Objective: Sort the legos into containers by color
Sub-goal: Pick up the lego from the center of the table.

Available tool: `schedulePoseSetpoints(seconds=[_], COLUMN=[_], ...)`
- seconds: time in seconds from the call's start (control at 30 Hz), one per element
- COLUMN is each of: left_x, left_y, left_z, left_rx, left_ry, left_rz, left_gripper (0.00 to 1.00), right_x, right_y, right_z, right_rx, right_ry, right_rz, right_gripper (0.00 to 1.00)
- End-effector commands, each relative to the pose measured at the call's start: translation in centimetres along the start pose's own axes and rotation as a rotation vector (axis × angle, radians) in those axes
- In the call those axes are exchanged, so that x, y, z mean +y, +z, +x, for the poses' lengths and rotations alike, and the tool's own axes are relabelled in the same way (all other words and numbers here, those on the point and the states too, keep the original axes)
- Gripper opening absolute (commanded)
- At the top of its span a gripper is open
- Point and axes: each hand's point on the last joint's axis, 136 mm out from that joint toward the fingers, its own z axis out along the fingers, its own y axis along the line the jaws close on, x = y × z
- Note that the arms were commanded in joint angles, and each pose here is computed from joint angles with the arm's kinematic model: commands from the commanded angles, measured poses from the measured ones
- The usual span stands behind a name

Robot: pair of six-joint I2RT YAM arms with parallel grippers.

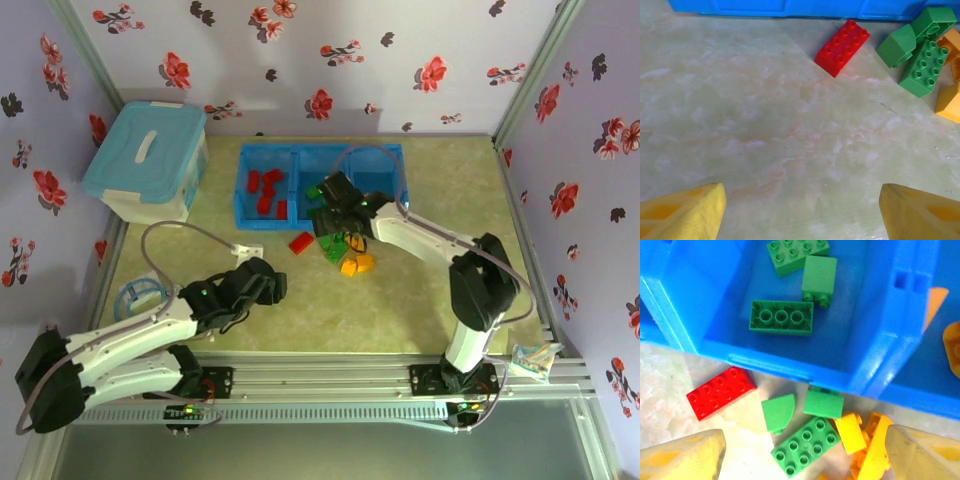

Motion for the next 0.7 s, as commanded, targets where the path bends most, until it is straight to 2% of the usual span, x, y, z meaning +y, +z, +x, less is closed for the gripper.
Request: schedulePoseSetpoints(seconds=[0.0, 0.33, 0.67], left_x=[-2.6, -3.9, -4.3], left_y=[1.0, 6.1, 10.6], left_z=[-1.5, -2.9, -4.6], left_rx=[0.01, 0.153, 0.216], left_ry=[0.022, 0.055, 0.074], left_rz=[0.083, 0.076, 0.066], left_gripper=[0.81, 0.81, 0.78], right_x=[-0.5, -3.8, -6.3], right_y=[-1.9, -4.7, -6.3], right_z=[-0.4, 3.8, 6.7], right_rx=[-0.088, -0.13, -0.159], right_ry=[0.072, 0.142, 0.188], right_rz=[-0.03, -0.013, 0.006], right_gripper=[0.83, 0.84, 0.85])
